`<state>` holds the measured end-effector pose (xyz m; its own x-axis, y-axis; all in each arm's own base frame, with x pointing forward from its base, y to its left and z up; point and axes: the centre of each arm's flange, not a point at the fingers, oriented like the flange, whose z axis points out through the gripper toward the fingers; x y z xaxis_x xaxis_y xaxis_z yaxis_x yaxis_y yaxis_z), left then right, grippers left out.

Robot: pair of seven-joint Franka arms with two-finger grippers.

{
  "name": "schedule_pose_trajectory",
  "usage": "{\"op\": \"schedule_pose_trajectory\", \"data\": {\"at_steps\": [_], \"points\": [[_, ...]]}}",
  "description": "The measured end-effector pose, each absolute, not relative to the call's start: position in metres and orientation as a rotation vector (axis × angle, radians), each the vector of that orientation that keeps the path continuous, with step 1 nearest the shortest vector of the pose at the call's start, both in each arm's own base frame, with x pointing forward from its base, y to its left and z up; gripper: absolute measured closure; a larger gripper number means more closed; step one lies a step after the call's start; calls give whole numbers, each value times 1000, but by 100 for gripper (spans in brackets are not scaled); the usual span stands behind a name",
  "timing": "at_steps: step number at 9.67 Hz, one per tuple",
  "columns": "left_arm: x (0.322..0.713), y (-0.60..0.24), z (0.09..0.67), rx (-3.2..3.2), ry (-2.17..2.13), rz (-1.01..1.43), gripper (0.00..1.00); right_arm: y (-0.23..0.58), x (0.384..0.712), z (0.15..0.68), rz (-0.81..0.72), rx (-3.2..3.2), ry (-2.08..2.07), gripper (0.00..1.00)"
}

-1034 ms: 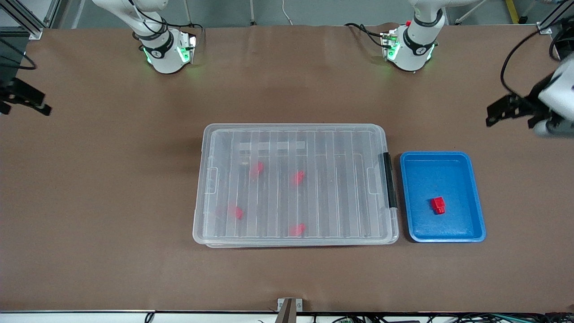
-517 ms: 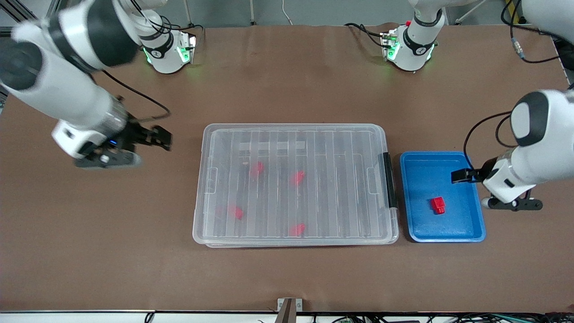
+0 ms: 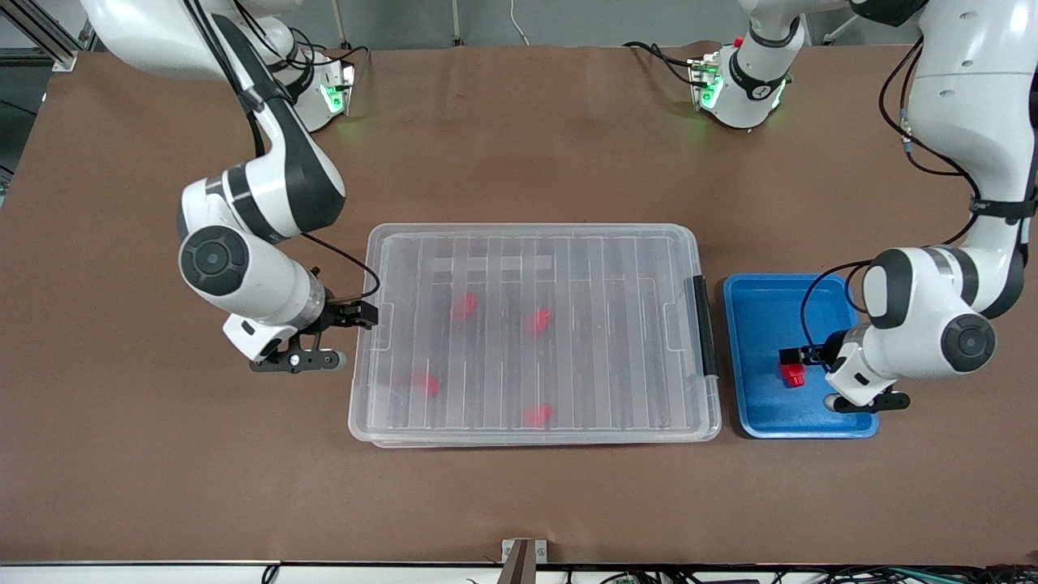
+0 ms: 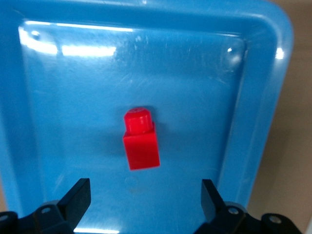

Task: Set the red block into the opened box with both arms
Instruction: 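Grasp the red block with the left gripper while the right gripper grips the box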

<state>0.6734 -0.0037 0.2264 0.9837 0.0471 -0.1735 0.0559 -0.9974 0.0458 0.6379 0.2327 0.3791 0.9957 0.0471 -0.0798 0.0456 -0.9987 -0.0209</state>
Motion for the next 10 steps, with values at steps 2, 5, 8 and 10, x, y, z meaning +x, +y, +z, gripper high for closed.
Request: {"op": "schedule_pose_trajectory", "data": {"at_steps": [2, 5, 8, 10], "points": [[675, -4, 201, 3074, 87, -246, 5, 239, 639, 371, 102, -3126, -96, 0], [677, -7, 178, 3070, 88, -213, 31, 235, 640, 354, 60, -3169, -134, 0], [684, 1, 187, 3072, 107, -177, 65, 231, 643, 350, 28, -3218, -179, 0], [691, -8, 229, 3072, 84, -141, 65, 229, 644, 349, 10, -3250, -220, 0]]}}
